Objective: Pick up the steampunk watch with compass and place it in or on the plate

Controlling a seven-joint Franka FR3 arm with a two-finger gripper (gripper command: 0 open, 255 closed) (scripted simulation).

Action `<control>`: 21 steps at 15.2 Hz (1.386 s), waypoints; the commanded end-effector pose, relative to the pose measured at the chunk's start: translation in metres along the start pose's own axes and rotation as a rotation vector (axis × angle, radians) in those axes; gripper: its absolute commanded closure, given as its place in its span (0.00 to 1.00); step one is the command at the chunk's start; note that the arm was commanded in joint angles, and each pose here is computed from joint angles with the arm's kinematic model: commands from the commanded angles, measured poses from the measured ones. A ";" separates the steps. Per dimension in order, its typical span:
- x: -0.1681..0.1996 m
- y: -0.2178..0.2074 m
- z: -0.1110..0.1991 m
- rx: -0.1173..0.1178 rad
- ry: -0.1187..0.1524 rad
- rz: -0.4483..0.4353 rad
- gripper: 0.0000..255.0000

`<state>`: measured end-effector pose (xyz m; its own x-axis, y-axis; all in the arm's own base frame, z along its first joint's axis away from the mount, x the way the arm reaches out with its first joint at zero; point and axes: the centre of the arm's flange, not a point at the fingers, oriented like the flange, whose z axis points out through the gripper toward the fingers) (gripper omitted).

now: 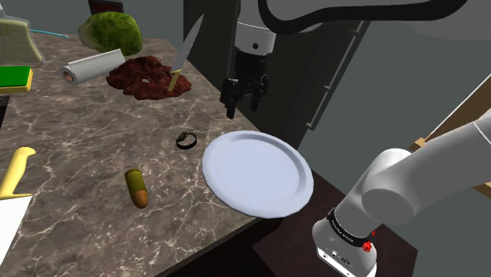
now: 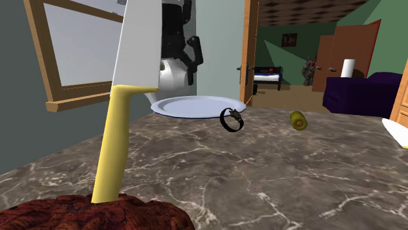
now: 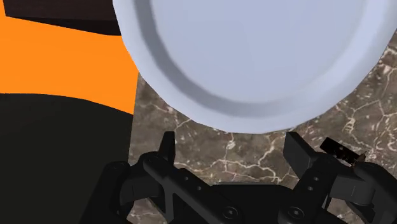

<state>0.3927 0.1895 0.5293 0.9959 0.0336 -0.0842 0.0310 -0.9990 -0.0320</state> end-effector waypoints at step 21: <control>0.062 -0.125 0.062 0.112 -0.081 -0.011 0.00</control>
<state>0.4454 0.3176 0.4667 0.9851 0.0518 -0.1638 0.0281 -0.9892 -0.1442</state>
